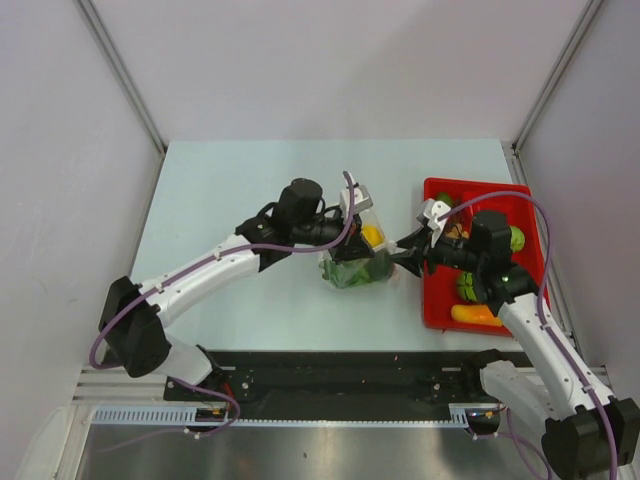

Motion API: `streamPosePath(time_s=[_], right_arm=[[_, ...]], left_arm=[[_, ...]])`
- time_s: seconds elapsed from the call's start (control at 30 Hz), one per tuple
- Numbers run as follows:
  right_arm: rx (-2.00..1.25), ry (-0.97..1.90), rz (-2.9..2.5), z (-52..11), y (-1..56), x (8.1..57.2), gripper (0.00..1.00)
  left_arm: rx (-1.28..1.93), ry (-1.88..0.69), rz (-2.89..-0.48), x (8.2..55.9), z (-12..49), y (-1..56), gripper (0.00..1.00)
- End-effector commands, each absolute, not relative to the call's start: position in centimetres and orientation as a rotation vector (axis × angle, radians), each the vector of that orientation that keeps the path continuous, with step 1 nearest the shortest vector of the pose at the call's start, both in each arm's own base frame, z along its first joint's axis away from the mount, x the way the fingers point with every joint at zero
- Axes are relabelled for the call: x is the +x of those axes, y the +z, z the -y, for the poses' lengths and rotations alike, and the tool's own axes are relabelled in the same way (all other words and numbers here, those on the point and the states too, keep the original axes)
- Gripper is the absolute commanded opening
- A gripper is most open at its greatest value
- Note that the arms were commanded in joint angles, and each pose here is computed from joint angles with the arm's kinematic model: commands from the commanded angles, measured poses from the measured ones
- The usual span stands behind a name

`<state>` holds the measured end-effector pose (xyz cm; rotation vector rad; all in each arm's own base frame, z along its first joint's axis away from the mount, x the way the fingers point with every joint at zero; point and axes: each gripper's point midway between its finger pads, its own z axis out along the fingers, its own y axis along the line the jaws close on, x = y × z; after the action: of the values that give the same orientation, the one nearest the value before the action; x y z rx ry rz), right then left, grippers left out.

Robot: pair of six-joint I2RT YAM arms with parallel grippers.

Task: Place the food in the zip-top bag and seal the zipper
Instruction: Zip the zipper food storage bag at the center of the board.

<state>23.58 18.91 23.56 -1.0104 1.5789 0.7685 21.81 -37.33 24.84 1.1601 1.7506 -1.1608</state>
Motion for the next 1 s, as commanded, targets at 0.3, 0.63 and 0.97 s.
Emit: streamPosePath(time_s=[0.3, 0.63, 0.97], right_arm=[[-1.062, 0.813, -1.457, -20.2, 25.2, 23.7, 0.23], [-1.070, 0.778, -1.452, -20.0, 25.1, 24.0, 0.00], [-1.088, 0.757, -1.439, -19.7, 25.3, 23.5, 0.00]], left_arm=[[1.144, -1.222, -1.652, 22.6, 38.2, 27.9, 0.00], [1.173, -1.168, -1.602, 23.7, 37.3, 29.3, 0.29], [1.634, -0.898, -1.148, 23.7, 38.3, 30.7, 0.53]])
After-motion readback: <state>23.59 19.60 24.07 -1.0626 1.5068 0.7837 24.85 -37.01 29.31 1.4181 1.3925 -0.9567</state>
